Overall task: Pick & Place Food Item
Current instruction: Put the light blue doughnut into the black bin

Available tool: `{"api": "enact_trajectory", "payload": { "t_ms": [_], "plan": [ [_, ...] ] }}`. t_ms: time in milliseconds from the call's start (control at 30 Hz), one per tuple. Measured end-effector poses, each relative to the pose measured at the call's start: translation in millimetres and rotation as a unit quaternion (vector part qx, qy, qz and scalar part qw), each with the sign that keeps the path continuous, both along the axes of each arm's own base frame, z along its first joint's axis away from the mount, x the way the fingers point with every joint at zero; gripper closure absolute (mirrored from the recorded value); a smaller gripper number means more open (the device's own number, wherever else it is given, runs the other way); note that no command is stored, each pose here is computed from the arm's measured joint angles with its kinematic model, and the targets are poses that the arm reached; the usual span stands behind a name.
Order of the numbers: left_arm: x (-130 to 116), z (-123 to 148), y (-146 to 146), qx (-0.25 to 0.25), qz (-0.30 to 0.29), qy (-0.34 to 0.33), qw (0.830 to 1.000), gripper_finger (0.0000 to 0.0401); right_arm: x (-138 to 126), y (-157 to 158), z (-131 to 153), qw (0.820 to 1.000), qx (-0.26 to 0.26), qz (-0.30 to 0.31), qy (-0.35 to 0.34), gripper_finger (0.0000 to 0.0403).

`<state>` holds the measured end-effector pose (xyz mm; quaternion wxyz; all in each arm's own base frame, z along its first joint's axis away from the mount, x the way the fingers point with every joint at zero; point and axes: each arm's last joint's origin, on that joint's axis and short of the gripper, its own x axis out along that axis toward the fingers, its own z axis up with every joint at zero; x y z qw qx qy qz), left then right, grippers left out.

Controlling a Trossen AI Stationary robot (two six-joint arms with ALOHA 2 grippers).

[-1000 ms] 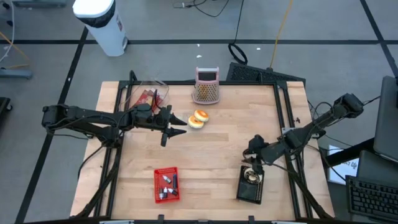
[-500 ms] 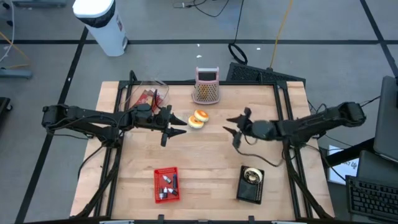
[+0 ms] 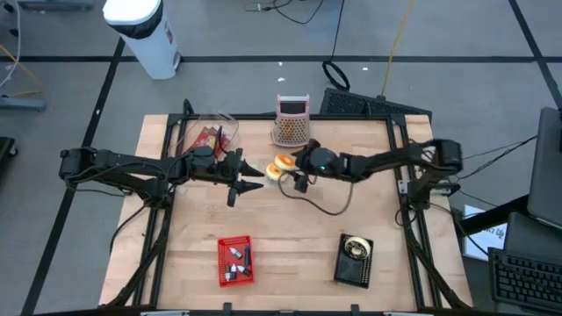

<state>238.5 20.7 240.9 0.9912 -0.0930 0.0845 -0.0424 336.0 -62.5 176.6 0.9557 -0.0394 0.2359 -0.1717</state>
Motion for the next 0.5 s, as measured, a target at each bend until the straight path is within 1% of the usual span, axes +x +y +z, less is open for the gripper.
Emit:
{"api": "enact_trajectory", "payload": {
  "t_ms": [167, 233, 300, 367, 500],
  "plan": [
    [0, 0, 0, 0.0, 0.0, 0.0, 1.0, 0.0226, 13, -23, -26, 0.999, 0.011, -0.029, 0.034, 0.012],
    [0, 0, 0, 0.0, 0.0, 0.0, 1.0, 0.0226, 17, -27, -34, 0.999, 0.025, -0.013, 0.033, 0.0123],
    [0, 0, 0, 0.0, 0.0, 0.0, 1.0, 0.0226, 19, -28, -40, 0.998, 0.051, 0.006, 0.026, 0.0125],
    [0, 0, 0, 0.0, 0.0, 0.0, 1.0, 0.0226, 21, -27, -44, 0.997, 0.068, 0.011, 0.016, 0.0125],
    [0, 0, 0, 0.0, 0.0, 0.0, 1.0, 0.0226, 22, -27, -46, 0.997, 0.068, 0.017, 0.018, 0.0124]
  ]
}}
